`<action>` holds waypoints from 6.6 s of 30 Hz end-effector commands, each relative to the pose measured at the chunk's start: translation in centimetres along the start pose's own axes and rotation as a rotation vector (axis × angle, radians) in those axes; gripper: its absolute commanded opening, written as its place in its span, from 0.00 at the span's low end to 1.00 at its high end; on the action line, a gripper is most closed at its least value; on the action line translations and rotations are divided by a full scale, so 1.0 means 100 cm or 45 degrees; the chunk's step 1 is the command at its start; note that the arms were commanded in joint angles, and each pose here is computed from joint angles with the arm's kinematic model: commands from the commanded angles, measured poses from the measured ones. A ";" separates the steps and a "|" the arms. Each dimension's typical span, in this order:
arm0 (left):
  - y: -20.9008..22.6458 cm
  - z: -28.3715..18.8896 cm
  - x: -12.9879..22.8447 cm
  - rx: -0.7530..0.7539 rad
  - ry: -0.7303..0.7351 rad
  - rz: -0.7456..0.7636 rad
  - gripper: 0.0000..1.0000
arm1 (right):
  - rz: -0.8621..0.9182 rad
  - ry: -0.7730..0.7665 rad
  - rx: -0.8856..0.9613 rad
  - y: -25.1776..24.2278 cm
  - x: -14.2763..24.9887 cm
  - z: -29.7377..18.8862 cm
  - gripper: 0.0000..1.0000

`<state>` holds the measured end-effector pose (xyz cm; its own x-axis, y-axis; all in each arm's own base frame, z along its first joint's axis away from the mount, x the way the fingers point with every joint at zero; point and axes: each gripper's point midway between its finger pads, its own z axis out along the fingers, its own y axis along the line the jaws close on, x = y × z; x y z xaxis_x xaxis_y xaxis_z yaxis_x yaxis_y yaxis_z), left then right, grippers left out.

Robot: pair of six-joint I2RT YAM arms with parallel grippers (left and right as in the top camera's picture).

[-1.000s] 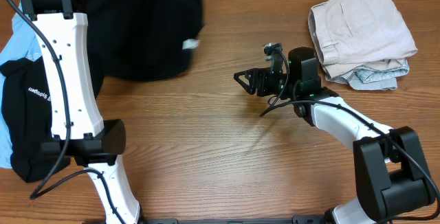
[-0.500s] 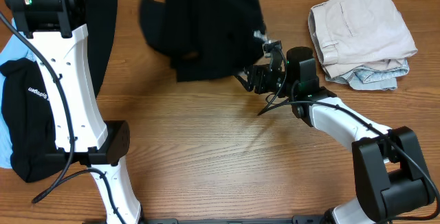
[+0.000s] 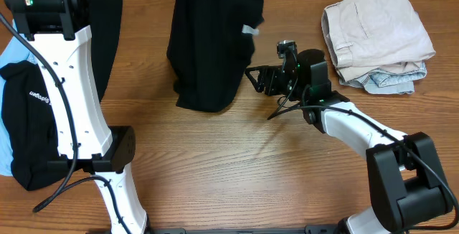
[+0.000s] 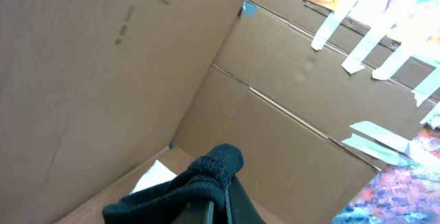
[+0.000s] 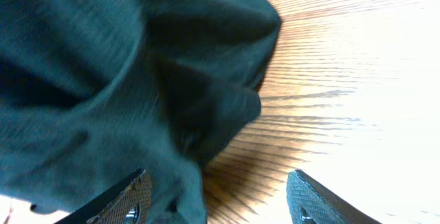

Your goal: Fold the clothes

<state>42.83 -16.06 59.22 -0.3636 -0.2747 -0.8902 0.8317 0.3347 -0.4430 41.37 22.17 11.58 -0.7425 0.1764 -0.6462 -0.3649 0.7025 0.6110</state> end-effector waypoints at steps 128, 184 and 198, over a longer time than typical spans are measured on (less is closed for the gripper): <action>-0.025 -0.033 -0.033 0.070 -0.075 0.084 0.04 | -0.223 0.118 0.110 0.060 -0.019 -0.029 0.04; -0.029 0.002 0.008 -0.134 0.009 0.321 0.04 | -0.260 0.031 0.272 0.127 -0.150 -0.208 0.42; -0.111 -0.048 -0.056 -0.249 -0.296 0.606 0.04 | -0.087 0.333 0.111 0.089 -0.096 -0.139 0.55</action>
<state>33.64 -14.51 67.78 0.1297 -0.2149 -0.9680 0.8093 0.5870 -0.0218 37.26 15.37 32.85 -0.7900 -0.0244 -0.6126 -0.3609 0.8262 0.4326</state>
